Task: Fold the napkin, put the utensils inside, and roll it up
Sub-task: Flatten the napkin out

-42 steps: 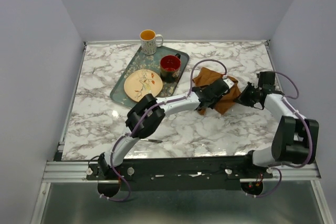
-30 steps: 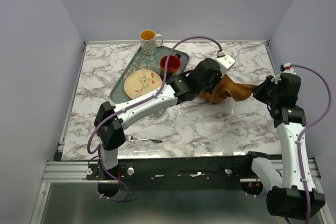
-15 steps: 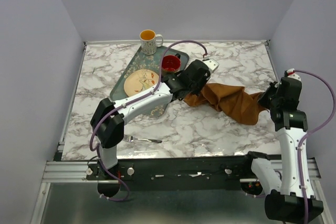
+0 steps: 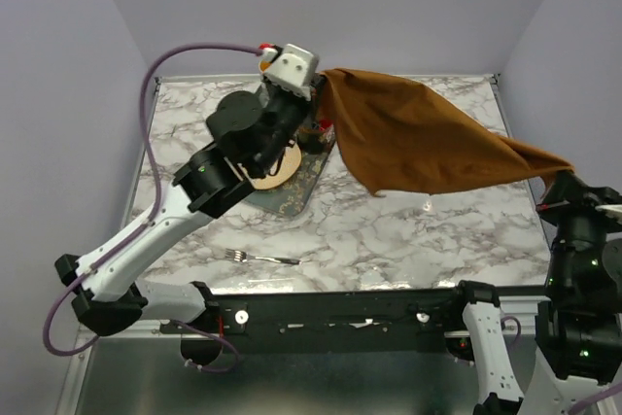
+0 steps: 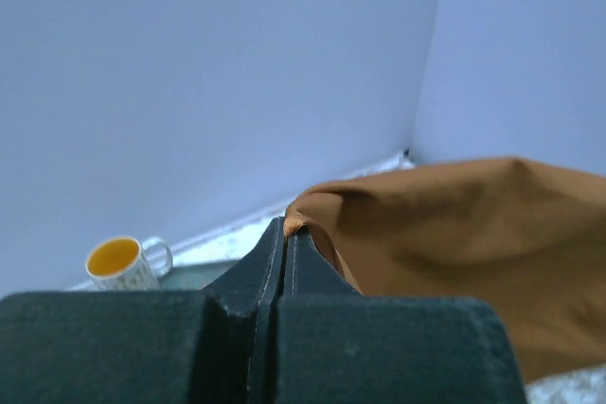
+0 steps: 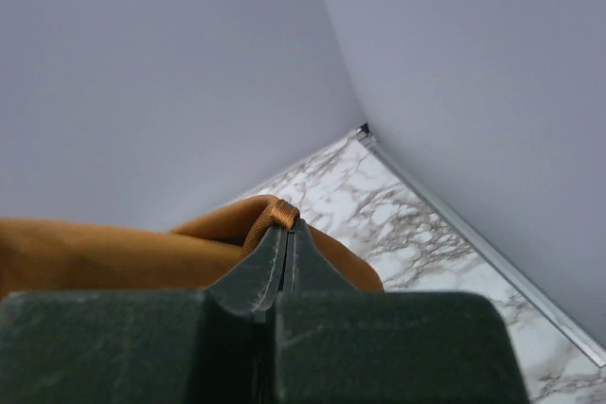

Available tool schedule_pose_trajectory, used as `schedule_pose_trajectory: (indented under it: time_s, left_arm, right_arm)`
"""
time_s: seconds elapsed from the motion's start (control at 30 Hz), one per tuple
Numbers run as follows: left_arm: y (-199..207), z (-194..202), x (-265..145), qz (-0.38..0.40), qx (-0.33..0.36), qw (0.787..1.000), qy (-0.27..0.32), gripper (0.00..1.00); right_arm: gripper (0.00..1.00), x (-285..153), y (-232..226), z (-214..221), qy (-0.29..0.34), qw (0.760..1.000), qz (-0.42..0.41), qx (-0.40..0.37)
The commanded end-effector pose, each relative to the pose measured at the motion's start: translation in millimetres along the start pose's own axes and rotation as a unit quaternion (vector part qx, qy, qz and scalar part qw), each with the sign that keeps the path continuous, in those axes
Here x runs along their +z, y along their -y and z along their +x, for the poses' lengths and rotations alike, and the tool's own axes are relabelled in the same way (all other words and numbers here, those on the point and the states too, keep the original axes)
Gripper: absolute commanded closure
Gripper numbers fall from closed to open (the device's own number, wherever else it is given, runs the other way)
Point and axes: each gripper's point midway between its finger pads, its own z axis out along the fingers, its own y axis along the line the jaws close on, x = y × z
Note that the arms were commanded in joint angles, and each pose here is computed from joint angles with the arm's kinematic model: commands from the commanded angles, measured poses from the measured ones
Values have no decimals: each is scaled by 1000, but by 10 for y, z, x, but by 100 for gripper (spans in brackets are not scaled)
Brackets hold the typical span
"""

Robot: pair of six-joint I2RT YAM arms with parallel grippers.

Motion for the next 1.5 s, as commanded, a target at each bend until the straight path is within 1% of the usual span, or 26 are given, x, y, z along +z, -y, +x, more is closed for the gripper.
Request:
schedule_pose_trajectory:
  time_s: [0.0,0.07,0.13,0.2,0.23,0.27,0.3,0.33,0.37,0.4,0.43,0.5,0.57,0.63,0.7,0.73,0.8,0.83,1.0,1.03,1.1,1.13,1.2,1.27,1.37,1.47]
  left_arm:
    - [-182,-254,-150,-30,12,997,65,100]
    - [-215,-204,-210,-33,14,997,63,100]
    - [-171,-40,-198,-22,25,999,40,100]
    - [-64,230,-152,-2,18,1000,5,100]
    - [11,498,-111,9,19,999,-33,100]
    - [86,619,-101,19,-4,999,-50,100]
    - [214,775,-89,45,-19,996,-72,100]
    - [313,1068,-37,55,-26,992,-112,100]
    - [398,1264,-20,67,-33,988,-139,100]
    - [489,1459,0,71,-61,981,-168,100]
    - [604,1849,15,83,-61,969,-223,100]
    - [619,2246,-19,62,-71,956,-278,100]
    - [602,2674,-112,41,-80,942,-323,100]
    - [597,2806,-137,34,-87,940,-328,100]
    - [546,2940,-182,21,-92,936,-340,100]
    - [541,2965,-172,18,-96,935,-341,100]
    - [488,2973,-138,-1,-109,934,-340,100]
    - [410,3009,-110,-13,-113,932,-344,100]
    - [226,3007,70,-35,-137,924,-356,100]
    - [216,3064,91,-34,-140,920,-365,100]
    - [164,3062,154,-36,-151,918,-366,100]
    - [163,3083,169,-36,-153,917,-367,100]
    - [129,3087,199,-38,-157,917,-366,100]
    - [137,3118,222,-31,-166,914,-368,100]
    - [131,3137,247,-28,-173,912,-371,100]
    - [110,3167,235,-29,-171,911,-373,100]
  right_arm:
    - [99,-92,224,-397,24,996,81,-26]
    - [99,-101,272,-453,13,994,99,-43]
    - [99,-67,304,-308,-15,993,103,-54]
    - [99,94,279,121,-76,991,87,-64]
    - [99,127,190,364,-120,989,58,-60]
    - [99,224,202,749,-175,981,53,-63]
    - [99,276,170,953,-202,977,41,-58]
    - [98,313,161,1211,-244,968,35,-55]
    - [93,347,209,1400,-276,958,47,-58]
    - [84,437,301,1761,-335,937,71,-65]
    - [63,451,373,1885,-357,927,90,-72]
    - [44,509,403,2049,-387,914,88,-90]
    - [22,551,317,2080,-381,917,42,-110]
    - [12,517,147,2170,-402,908,-11,-116]
    - [12,434,-29,2315,-431,894,-58,-111]
    - [11,338,-266,2412,-444,884,-109,-98]
    - [12,122,-443,2686,-478,860,-153,-91]
    - [12,-46,-651,2798,-493,843,-193,-91]
    - [14,-730,-932,3473,-567,767,-259,-150]
    - [14,-940,-1105,3553,-565,751,-299,-165]
    - [18,-1139,-1200,3756,-575,729,-312,-200]
    - [26,-1346,-1345,3812,-574,715,-342,-206]
    - [31,-1548,-1416,4038,-584,693,-351,-233]
    - [30,-1806,-1596,4162,-575,679,-387,-242]
    - [24,-2005,-1636,4389,-575,669,-384,-273]
    - [21,-2192,-1691,4558,-575,653,-396,-294]
